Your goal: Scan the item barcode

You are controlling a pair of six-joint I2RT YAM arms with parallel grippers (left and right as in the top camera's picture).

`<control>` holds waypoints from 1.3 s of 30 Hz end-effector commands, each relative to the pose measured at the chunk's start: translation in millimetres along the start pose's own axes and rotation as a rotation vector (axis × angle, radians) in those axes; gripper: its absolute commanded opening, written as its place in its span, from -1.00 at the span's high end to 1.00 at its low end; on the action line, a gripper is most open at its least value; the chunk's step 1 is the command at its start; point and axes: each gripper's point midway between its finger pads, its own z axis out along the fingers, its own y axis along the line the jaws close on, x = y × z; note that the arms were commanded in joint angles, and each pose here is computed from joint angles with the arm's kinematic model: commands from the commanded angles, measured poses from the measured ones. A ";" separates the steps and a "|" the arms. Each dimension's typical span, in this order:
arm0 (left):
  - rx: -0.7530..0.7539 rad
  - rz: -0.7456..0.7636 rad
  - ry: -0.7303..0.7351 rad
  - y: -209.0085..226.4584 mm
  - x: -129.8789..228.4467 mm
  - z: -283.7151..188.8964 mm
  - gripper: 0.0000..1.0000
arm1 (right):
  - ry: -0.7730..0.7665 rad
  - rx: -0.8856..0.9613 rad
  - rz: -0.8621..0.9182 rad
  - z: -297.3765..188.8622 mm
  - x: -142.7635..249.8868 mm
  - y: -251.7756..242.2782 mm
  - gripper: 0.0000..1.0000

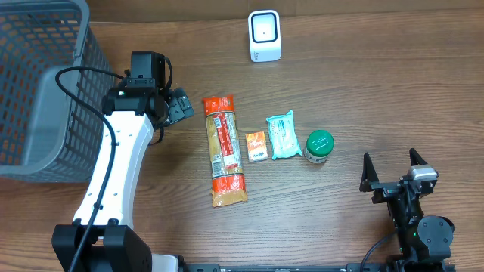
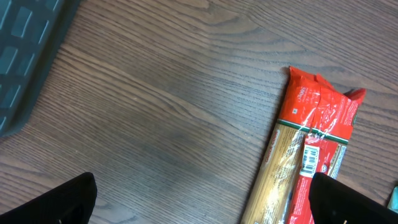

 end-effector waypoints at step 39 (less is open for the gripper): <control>-0.018 0.015 -0.003 2.7 -0.9 1.4 -1.00 | 0.038 -0.074 0.181 -34.7 -121.8 20.5 -1.00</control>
